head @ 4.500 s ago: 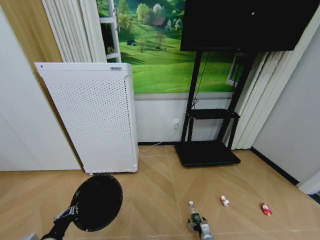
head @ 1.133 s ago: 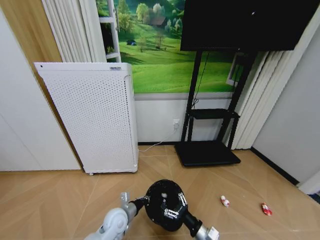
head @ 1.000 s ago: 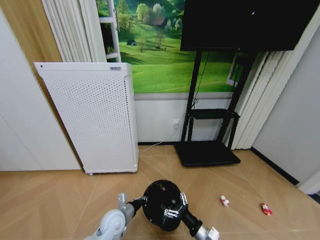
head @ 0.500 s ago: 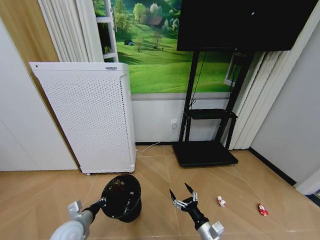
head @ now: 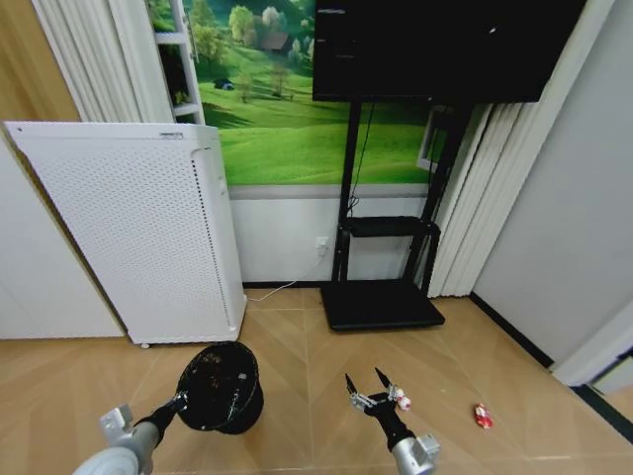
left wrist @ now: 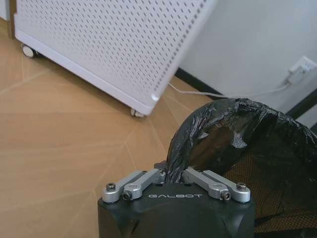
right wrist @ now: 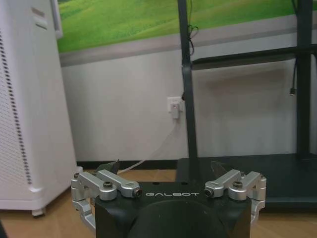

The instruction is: Pick up the trash bin and place the garbage on the floor into it.

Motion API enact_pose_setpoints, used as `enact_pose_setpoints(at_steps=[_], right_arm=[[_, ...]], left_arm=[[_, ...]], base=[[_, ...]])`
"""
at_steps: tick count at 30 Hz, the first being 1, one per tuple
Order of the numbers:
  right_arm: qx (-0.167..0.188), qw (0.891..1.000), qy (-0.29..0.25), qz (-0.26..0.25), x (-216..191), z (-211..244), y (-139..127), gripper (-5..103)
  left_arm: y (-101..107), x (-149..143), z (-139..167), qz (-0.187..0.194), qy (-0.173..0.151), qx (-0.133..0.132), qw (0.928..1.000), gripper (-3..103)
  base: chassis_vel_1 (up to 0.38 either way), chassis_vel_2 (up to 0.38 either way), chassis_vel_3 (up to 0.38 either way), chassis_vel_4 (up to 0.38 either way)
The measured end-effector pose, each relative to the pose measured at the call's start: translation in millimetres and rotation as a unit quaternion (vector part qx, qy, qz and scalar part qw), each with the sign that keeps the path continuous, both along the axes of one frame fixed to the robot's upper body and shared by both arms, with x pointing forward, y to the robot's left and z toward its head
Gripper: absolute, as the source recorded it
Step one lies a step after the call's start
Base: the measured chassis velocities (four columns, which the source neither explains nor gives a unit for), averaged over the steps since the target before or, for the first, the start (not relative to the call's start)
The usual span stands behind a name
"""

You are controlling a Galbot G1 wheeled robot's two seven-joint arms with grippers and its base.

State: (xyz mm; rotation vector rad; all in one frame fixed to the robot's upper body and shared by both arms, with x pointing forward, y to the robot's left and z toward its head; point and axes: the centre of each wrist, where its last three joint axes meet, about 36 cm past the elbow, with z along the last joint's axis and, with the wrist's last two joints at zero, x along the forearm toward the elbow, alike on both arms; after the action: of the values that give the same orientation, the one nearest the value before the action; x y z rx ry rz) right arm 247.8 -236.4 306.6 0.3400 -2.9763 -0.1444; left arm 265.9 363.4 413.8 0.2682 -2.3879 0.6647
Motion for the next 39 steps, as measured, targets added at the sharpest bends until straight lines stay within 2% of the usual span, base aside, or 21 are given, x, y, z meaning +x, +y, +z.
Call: enact_pose_setpoints(at_steps=[7, 11, 12, 14, 19, 22, 23, 26, 34, 39], right_arm=[[-0.046, 0.998, 0.044, -0.023, 48, -27, -1, 100], [-0.087, 0.99, 0.114, -0.017, 77, -56, -10, 100], [-0.087, 0.99, 0.114, -0.017, 77, -56, -10, 100], [-0.113, 0.983, 0.141, -0.011, 90, -75, -20, 100], [-0.141, 0.976, 0.167, -0.005, 117, -99, -31, 100], [-0.164, 0.967, 0.194, -0.001, 135, -123, -40, 100], [-0.164, 0.967, 0.194, -0.001, 135, -123, -40, 100], [-0.174, 0.958, 0.226, -0.013, 146, -145, -45, 100], [-0.186, 0.948, 0.259, -0.019, 142, -167, -49, 100], [-0.2, 0.943, 0.263, -0.029, 137, -181, -50, 100]], left_arm=[[26, -29, -5, 0.013, 0.03, 0.023, 0.9992, 4], [46, -44, -1, 0.027, 0.035, 0.037, 0.9983, 4], [46, -44, -1, 0.027, 0.035, 0.037, 0.9983, 4], [50, -48, 1, 0.036, 0.035, 0.037, 0.998, 4], [49, -53, -2, 0.041, 0.037, 0.034, 0.9979, 4], [42, -53, -4, 0.041, 0.036, 0.032, 0.998, 4], [42, -53, -4, 0.041, 0.036, 0.032, 0.998, 4], [34, -52, -1, 0.035, 0.031, 0.029, 0.9985, 4], [26, -48, 0, 0.031, 0.028, 0.026, 0.9988, 4], [16, -40, 8, 0.024, 0.02, 0.014, 0.9994, 4]], base=[[-0.158, -0.195, 0.192, 0.171], [0.054, 0.037, -0.037, -0.029], [0.076, 0.095, -0.084, -0.071], [0.089, 0.073, -0.085, -0.078], [0.023, 0.023, -0.025, -0.027], [-0.024, -0.014, 0.021, 0.034], [-0.036, -0.007, 0.03, 0.052], [0.0, 0.0, 0.0, 0.0], [0.0, 0.0, 0.0, 0.0], [0.0, 0.0, 0.0, 0.0]])
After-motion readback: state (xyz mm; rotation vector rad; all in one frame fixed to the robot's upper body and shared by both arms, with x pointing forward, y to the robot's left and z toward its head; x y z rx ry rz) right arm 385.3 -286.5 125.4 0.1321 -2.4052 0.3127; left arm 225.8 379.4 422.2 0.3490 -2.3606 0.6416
